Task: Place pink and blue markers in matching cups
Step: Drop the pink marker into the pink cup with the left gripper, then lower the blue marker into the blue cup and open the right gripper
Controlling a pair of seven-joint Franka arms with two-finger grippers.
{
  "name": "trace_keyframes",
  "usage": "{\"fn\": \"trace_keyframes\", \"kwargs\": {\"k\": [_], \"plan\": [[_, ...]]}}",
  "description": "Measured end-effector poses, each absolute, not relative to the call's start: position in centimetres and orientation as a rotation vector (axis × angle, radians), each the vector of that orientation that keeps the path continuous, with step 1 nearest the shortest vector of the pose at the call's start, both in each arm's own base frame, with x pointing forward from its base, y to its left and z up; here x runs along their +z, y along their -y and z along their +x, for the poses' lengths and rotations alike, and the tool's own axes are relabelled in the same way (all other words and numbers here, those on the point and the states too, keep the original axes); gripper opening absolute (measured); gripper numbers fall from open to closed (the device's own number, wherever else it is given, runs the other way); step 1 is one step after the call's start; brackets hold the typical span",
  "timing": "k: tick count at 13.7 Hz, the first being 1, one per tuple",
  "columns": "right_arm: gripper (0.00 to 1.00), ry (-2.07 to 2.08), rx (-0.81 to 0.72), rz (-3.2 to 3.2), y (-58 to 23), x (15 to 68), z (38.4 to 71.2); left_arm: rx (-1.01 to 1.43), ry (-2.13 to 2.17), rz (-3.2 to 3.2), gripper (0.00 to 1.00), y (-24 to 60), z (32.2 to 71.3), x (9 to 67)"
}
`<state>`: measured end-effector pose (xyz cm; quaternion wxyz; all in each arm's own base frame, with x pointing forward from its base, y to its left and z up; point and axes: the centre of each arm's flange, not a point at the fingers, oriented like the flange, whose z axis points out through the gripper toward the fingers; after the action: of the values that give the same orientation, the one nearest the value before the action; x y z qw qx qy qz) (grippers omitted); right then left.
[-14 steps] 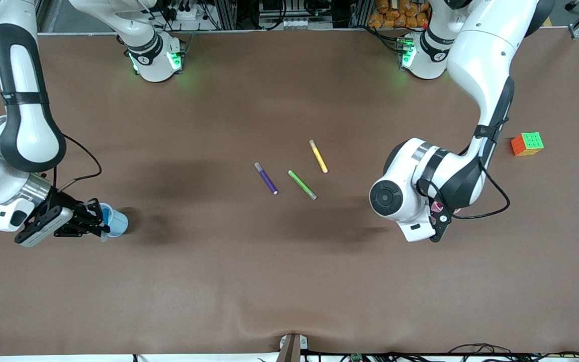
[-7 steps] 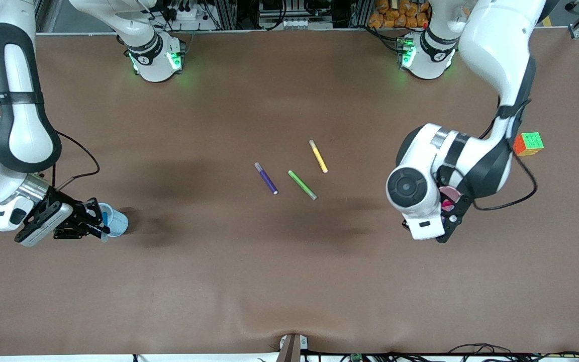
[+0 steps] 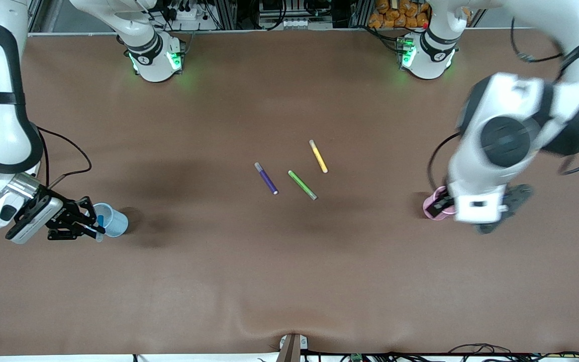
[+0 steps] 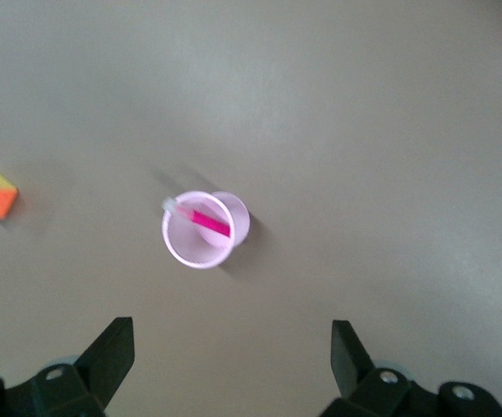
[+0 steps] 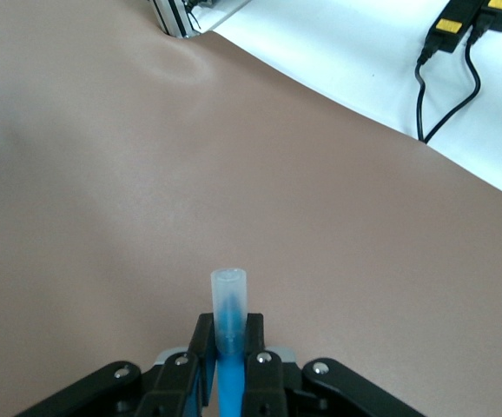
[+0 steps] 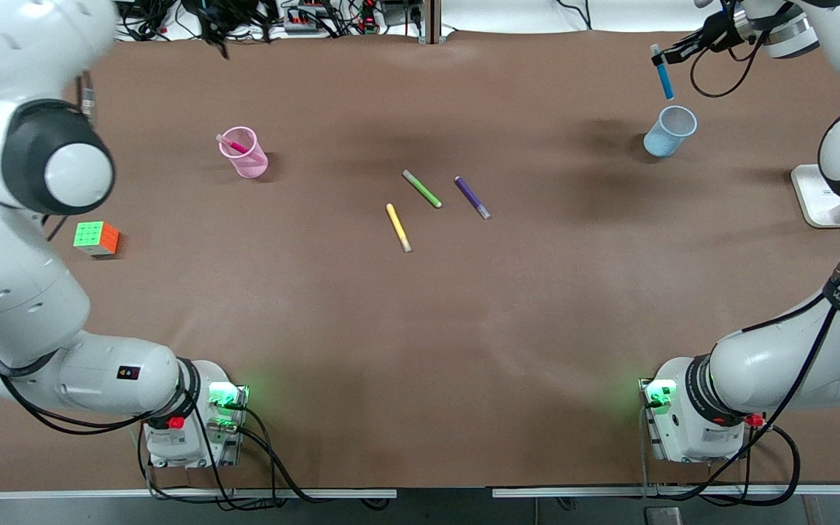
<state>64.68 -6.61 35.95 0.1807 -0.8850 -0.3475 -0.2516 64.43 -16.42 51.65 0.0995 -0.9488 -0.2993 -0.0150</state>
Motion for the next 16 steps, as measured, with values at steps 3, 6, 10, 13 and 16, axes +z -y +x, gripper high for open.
{"fn": "trace_keyframes", "kwargs": {"k": [3, 6, 10, 13, 16], "plan": [[0.17, 1.069, -0.773, -2.448, 7.9, 35.8, 64.5, -0.052, 0.731, -2.923, 1.00, 11.9, 63.8, 56.2], [0.17, 1.140, -0.788, -2.380, 9.2, 35.4, 64.0, -0.056, 0.573, -3.006, 1.00, 8.6, 62.6, 59.6], [0.17, 1.211, -0.847, -2.283, 10.5, 34.2, 63.4, -0.019, 0.319, -3.117, 1.00, 4.2, 60.7, 62.6], [0.17, 1.276, -0.872, -2.218, 10.5, 32.5, 63.3, 0.008, 0.250, -3.125, 1.00, 3.6, 59.2, 63.3], [0.17, 1.302, -0.859, -2.178, 10.8, 31.3, 63.0, 0.032, 0.216, -3.128, 1.00, 2.8, 56.6, 62.9]]}}
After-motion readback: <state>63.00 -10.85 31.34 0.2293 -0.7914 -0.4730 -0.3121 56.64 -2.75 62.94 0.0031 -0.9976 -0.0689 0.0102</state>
